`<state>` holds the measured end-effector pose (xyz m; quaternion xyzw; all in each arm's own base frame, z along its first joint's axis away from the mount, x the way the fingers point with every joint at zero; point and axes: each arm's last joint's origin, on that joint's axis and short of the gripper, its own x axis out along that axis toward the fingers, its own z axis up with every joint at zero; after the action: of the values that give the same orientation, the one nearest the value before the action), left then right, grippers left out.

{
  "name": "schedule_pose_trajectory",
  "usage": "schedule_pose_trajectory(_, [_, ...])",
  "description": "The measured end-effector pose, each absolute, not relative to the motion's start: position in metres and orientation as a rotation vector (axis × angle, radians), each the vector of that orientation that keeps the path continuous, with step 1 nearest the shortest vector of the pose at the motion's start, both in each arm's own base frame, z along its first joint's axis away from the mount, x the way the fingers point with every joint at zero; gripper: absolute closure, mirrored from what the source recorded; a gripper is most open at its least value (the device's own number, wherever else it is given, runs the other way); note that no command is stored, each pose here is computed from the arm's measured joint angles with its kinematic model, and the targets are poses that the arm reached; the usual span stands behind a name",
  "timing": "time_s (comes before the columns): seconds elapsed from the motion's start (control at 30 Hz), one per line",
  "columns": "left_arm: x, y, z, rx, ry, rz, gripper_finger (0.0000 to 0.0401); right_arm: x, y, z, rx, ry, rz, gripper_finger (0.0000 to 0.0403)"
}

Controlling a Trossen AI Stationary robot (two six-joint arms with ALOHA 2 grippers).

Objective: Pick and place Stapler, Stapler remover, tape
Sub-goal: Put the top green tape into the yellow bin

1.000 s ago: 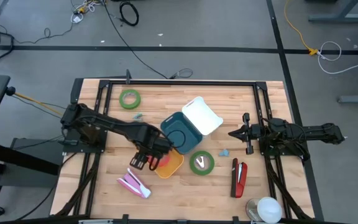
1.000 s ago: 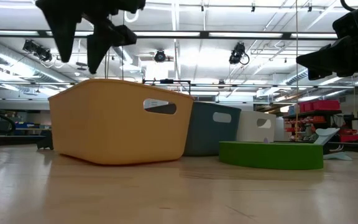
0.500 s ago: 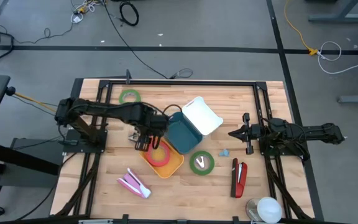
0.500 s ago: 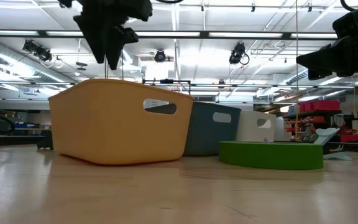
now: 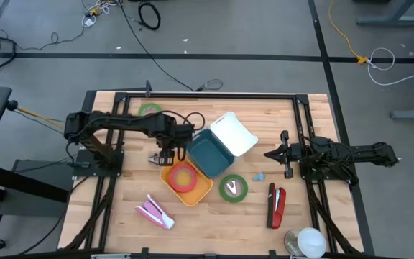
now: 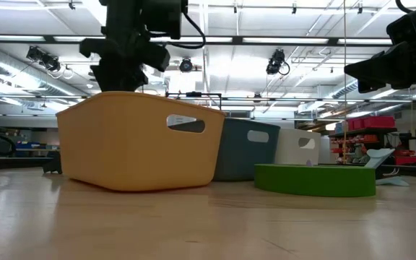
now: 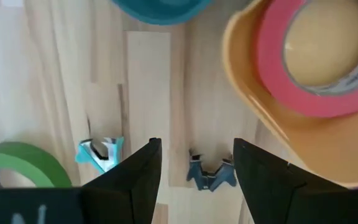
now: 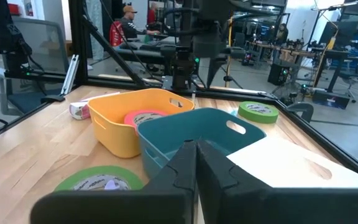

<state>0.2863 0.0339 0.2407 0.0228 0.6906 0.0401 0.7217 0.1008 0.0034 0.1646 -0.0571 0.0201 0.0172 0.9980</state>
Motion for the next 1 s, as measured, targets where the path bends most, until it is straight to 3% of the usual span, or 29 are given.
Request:
schedule_pose_trajectory(0.2, [0.288, 0.041, 0.24, 0.034, 1.494, 0.108, 0.0199, 0.101, 0.003, 0.165, -0.115, 0.04, 0.034, 0.039])
schedule_pose_trajectory(0.53, [0.295, 0.042, 0.245, 0.022, 1.216, 0.157, 0.0173, 0.101, 0.003, 0.165, -0.114, 0.041, 0.035, 0.039])
schedule_pose_trajectory(0.8, [0.273, 0.051, 0.23, 0.006, 1.23, 0.19, 0.0134, 0.101, 0.003, 0.165, -0.114, 0.04, 0.034, 0.039])
schedule_pose_trajectory(1.0, [0.259, 0.061, 0.219, 0.012, 1.269, 0.199, 0.0129, 0.101, 0.003, 0.165, -0.115, 0.04, 0.034, 0.039])
